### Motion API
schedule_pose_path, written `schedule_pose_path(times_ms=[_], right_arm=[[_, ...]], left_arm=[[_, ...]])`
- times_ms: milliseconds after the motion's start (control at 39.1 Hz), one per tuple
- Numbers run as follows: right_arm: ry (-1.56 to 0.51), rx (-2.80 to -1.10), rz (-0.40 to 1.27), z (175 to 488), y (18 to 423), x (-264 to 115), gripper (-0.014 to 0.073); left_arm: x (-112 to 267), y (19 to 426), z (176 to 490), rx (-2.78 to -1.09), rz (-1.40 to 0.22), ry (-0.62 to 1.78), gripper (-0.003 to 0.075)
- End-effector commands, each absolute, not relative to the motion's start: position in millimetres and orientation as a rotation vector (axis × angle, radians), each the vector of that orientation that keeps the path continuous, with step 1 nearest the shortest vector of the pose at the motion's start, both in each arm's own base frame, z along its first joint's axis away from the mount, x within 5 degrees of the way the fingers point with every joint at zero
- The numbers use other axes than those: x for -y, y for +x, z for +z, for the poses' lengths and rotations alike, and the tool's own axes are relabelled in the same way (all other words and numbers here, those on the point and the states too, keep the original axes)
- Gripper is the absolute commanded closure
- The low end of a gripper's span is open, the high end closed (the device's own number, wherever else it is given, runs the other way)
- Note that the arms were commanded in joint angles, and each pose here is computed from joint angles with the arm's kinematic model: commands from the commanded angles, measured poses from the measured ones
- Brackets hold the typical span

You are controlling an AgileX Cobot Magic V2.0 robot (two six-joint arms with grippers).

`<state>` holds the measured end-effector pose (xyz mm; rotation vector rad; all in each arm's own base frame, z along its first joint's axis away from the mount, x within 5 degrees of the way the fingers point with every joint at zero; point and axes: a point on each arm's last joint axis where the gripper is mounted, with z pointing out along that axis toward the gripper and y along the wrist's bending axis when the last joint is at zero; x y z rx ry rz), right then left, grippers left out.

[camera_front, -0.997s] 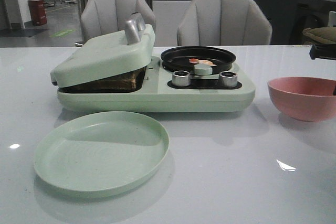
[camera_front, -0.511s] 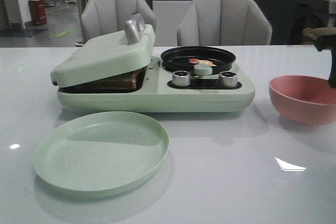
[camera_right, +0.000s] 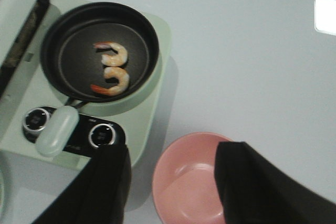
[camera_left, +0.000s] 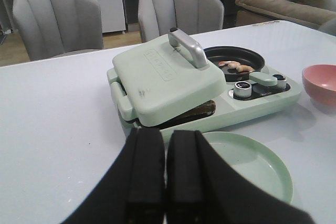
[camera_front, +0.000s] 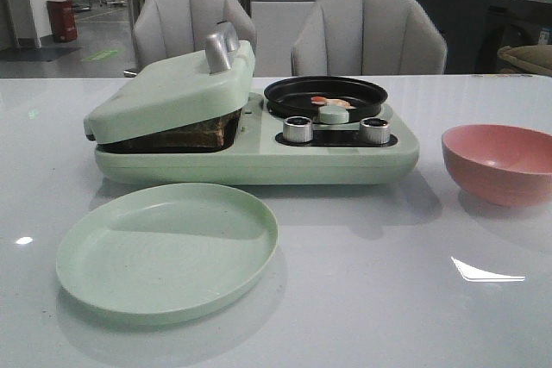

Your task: Make breakfast with bread and shrimp

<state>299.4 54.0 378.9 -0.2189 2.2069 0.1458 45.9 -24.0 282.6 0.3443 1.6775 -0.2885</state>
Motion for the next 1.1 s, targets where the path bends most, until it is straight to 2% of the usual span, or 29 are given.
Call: schedule_pose_path(times_ms=[0,153,588,844,1074], right_arm=[[-0.236,-2.019,0.167,410,273,-58,0.0120],[-0.227,-1.857,0.208,409,240,-60,0.0120],[-0.180,-1.518,0.295,379,127,-39,0.0120],[-0.162,-1.409,0.303,342,77,-24,0.0120],[-0.163,-1.394,0.306,297,53,-17,0.0120]], left_arm=[[23,46,298,-1.594,-0.312,0.301,0.0606],[23,46,298,-1.594,-0.312,0.301,0.0606],[23,46,298,-1.594,-0.312,0.301,0.0606],[23,46,298,-1.594,-0.312,0.301,0.0606],[23,46,298,-1.594,-0.312,0.301,0.0606]])
